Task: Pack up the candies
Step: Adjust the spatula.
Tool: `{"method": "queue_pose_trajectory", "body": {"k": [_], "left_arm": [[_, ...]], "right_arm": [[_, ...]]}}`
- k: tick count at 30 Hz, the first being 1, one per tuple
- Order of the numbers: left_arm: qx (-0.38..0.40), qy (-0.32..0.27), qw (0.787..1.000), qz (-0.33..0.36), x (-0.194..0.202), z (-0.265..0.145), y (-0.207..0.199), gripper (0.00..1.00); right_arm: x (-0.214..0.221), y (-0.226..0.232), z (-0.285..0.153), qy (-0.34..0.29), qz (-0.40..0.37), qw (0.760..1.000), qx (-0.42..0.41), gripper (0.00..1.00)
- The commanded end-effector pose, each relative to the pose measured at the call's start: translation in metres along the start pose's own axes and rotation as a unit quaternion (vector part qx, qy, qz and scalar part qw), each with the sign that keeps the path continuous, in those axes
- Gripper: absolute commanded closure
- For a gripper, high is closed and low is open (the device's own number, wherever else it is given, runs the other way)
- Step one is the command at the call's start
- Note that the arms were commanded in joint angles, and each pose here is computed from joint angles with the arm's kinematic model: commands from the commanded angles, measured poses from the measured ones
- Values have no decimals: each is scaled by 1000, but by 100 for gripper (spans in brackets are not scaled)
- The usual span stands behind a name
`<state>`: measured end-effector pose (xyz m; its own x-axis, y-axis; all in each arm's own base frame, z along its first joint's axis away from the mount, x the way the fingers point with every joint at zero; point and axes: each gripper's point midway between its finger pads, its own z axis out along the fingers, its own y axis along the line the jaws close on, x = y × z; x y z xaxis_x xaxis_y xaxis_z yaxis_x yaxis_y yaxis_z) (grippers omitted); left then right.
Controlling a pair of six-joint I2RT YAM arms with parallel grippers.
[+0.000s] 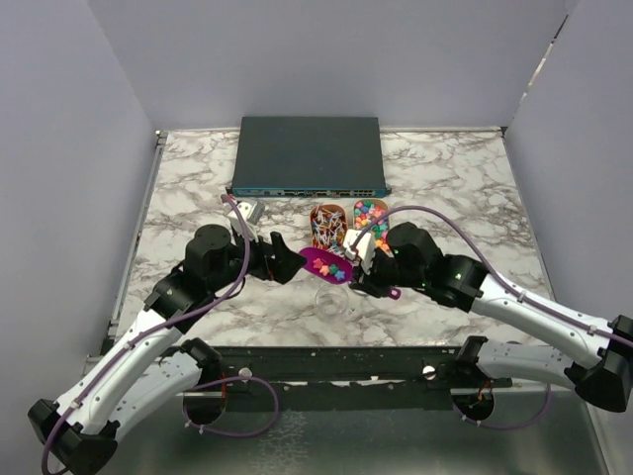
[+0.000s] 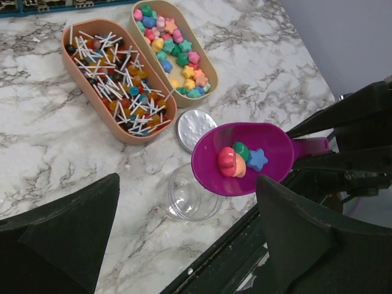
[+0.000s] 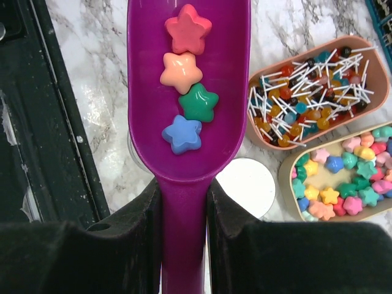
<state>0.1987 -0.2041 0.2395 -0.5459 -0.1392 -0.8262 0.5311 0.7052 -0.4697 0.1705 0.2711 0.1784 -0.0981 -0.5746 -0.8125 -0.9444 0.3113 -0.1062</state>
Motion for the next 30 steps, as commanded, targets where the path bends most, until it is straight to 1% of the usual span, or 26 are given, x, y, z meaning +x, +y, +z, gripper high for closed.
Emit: {"method": "queue_pose_trajectory", "body": {"k": [1, 8, 11, 16, 20, 22, 24, 25, 30], "left_arm": [[32, 19, 999, -13, 7, -2, -11, 8], [14, 28, 999, -13, 14, -1, -3, 8], [5, 30, 999, -14, 16, 0, 1, 9], [-2, 34, 999, -15, 20, 3, 5, 8], [-3, 38, 999, -15, 22, 3, 6, 8], [-4, 38, 999, -16, 23, 3, 7, 8], [-3, 37, 999, -16, 23, 3, 6, 8], [-3, 35, 999, -16, 21, 3, 6, 9], [-7, 22, 1000, -11, 14, 1, 6, 8]], "right_arm": [[-30, 5, -14, -45, -33, 998, -11, 99], [-45, 11, -26, -82, -52, 995, -17, 99], [-53, 17, -35, -117, -71, 990, -26, 99], [-67, 21, -54, -181, -96, 979, -17, 99], [-79, 22, -68, -237, -101, 966, -5, 99], [-84, 23, -73, -255, -98, 962, -3, 99], [-83, 24, -73, -256, -95, 962, -4, 99], [-79, 22, -71, -244, -93, 965, -1, 99], [-47, 17, -52, -144, -80, 986, -4, 99]]}}
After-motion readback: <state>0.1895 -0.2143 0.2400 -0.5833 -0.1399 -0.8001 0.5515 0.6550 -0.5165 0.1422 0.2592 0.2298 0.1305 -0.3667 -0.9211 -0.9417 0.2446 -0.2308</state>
